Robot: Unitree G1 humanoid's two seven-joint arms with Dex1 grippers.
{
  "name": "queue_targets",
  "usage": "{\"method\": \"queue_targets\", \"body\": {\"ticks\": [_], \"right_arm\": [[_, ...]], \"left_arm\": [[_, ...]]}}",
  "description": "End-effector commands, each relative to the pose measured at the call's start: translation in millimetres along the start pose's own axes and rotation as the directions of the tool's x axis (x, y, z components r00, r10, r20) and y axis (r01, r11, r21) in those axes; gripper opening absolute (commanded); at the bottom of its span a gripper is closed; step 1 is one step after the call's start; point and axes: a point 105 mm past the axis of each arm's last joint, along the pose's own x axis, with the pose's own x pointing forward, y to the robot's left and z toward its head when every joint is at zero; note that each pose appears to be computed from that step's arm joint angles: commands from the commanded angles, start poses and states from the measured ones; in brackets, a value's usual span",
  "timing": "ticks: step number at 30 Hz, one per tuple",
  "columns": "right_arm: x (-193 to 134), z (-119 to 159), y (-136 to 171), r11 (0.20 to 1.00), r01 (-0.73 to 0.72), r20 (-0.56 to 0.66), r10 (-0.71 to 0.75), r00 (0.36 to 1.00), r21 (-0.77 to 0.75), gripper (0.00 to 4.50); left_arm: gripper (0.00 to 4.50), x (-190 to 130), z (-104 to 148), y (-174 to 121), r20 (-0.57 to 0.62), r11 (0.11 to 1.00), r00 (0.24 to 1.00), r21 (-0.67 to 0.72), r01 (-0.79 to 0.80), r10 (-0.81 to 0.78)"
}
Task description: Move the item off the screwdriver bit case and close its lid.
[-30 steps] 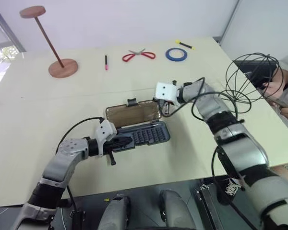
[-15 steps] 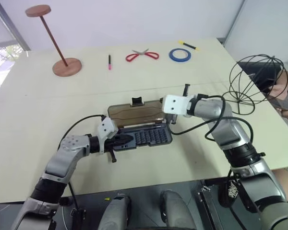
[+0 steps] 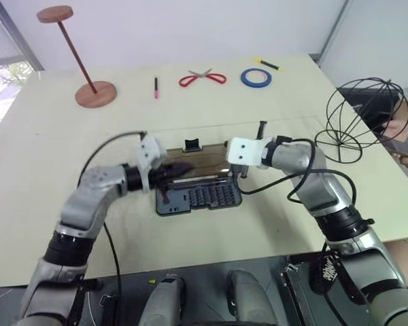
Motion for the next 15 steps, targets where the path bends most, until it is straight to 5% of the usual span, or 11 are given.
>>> {"method": "queue_targets", "body": {"ticks": [1,5,8,15], "right_arm": [[-1.2,13.2,-4.2,0.999,0.011,0.042,-0.009,0.999,-0.049,0.03],[-1.2,11.1,-4.2,0.998,0.009,0.037,-0.007,0.999,-0.057,0.03],[-0.7,11.2,-4.9,0.999,0.009,0.040,-0.007,0.999,-0.048,0.03],[0.1,12.7,-6.0,0.999,0.014,0.045,-0.012,0.999,-0.038,0.03]], "left_arm": [[0.00,-3.4,63.3,11.9,0.183,0.997,0.982,0.048,-0.054,0.044],[0.00,-16.8,100.1,39.9,0.282,0.985,0.948,0.044,-0.168,0.149],[0.00,-34.0,97.4,72.3,0.259,0.950,0.923,0.058,-0.308,0.284],[0.00,-65.9,16.0,117.5,0.056,0.873,0.881,0.118,-0.474,0.470]]}}
